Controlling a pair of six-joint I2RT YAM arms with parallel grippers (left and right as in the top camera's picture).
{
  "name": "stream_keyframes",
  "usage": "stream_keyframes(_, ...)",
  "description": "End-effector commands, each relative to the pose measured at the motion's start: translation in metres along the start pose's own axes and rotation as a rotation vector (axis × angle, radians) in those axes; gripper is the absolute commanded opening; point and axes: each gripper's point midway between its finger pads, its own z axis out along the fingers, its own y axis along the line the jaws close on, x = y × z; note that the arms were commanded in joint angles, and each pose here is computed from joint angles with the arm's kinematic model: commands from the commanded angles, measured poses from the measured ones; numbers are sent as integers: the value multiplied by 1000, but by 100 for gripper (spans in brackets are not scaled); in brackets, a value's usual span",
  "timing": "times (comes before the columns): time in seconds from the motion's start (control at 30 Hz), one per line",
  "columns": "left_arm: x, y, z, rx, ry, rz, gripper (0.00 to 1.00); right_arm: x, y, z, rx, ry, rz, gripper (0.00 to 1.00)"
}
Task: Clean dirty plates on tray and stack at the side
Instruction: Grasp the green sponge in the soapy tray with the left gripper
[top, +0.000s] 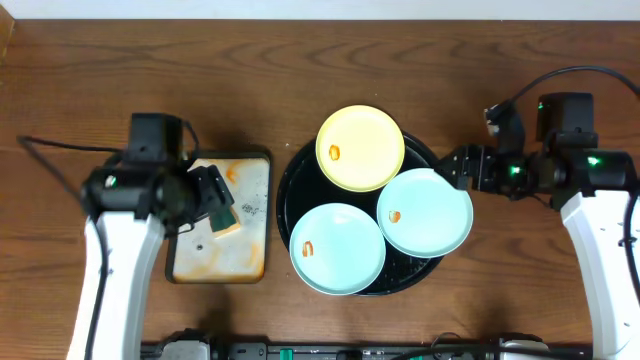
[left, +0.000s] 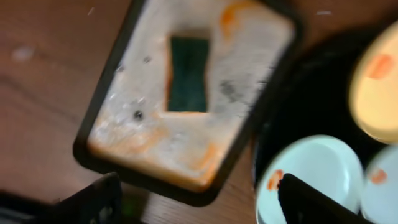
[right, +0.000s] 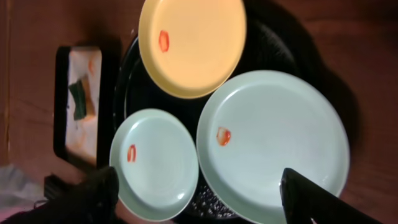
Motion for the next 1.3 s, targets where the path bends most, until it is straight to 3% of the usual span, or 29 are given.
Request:
stream_keyframes(0.0,-2,16,29,-135,52,-89,72,4,14,0,-7,15,-73,77)
stream_keyframes(0.1,-6,16,53,-177,105,-87,53,10,18,3,0,37,-102,74)
stream_keyframes(0.2,-10,21,76,-240,146,-81,47,13,25,6,-5,50,-128,74)
stream_keyframes(0.4,-4,25,114,-301,253,-47,46,17,34,10,-17,65,-157,77)
stream_keyframes(0.43,-3,26,124,-312,277,-34,53,18,34,10,-19,67,-159,77)
stream_keyframes(0.57,-4,26,145,-312,287,-9,53,18,34,10,-19,67,-159,77)
stream_keyframes(0.63,-5,25,156,-298,277,8,45,18,34,10,-18,69,-158,77)
stream_keyframes(0.7,-7,21,168,-258,260,69,25,19,34,10,-18,70,-157,77)
stream_keyframes(0.87,-5,22,185,-229,224,120,8,19,34,10,-18,70,-153,75)
stream_keyframes(1.0,-2,1,183,-103,261,181,8,19,34,10,-18,73,-151,73)
stream_keyframes(1.17,-20,-21,145,-24,224,212,8,19,34,10,-18,73,-151,72)
stream_keyframes(1.23,-28,-27,125,0,186,213,14,19,34,10,-18,73,-151,73)
stream_keyframes(1.27,-31,-29,113,12,157,215,23,19,34,10,-18,73,-151,72)
